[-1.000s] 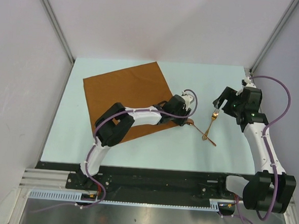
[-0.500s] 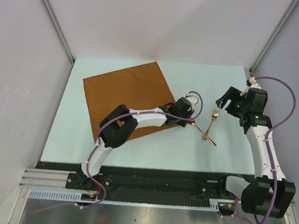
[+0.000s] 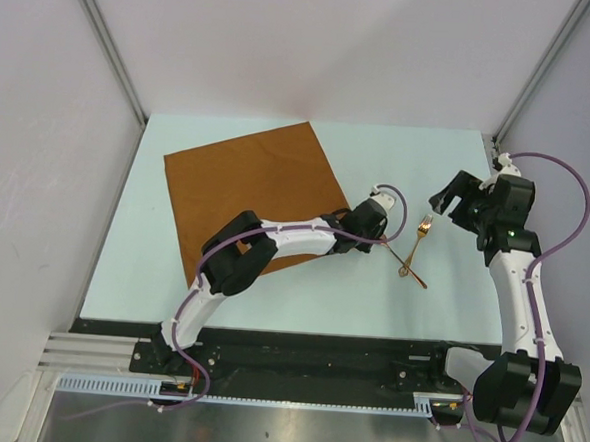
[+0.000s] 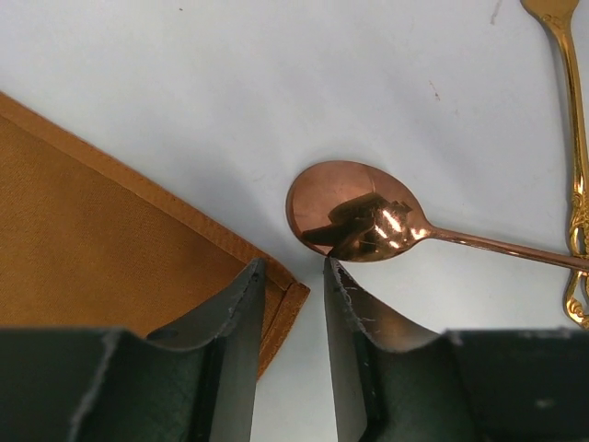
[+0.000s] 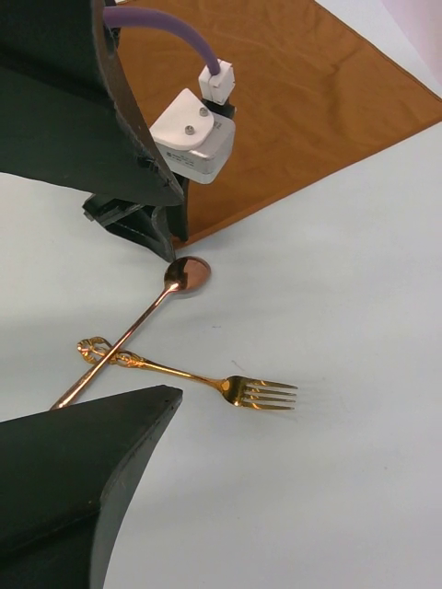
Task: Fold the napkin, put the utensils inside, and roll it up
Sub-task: Fold the napkin
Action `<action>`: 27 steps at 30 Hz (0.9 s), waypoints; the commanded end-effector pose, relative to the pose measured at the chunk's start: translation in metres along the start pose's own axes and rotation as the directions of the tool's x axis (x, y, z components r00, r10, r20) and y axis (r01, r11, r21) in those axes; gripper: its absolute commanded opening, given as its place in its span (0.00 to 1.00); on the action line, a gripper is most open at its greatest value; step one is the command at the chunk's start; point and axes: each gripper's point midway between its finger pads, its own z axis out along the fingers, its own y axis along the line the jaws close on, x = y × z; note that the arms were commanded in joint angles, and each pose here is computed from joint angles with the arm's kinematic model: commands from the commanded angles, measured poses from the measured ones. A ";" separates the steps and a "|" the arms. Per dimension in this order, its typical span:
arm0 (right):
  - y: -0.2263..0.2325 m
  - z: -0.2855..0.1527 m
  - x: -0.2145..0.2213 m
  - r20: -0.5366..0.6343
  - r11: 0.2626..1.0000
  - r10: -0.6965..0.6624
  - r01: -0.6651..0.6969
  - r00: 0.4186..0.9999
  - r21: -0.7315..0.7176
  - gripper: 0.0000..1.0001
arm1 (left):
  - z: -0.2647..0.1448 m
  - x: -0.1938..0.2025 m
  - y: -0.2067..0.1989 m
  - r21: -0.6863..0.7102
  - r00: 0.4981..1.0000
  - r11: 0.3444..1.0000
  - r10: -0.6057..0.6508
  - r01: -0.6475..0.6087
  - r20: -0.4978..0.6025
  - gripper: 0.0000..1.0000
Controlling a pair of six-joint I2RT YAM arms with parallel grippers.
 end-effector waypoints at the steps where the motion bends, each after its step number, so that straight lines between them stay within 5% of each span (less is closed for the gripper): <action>1: 0.007 -0.009 -0.012 0.040 1.000 -0.006 0.007 0.999 -0.031 0.84 | -0.005 0.039 0.004 -0.042 0.994 0.999 0.006 -0.010 -0.108 0.38; 16: 0.006 -0.012 -0.013 0.047 1.000 0.000 0.001 0.999 -0.030 0.84 | -0.011 0.045 0.021 -0.136 0.994 0.991 -0.005 -0.010 -0.109 0.34; 27: 0.006 -0.013 -0.015 0.054 1.000 -0.001 0.003 0.999 -0.029 0.85 | -0.013 0.058 0.012 -0.074 0.990 0.997 -0.010 -0.001 -0.138 0.07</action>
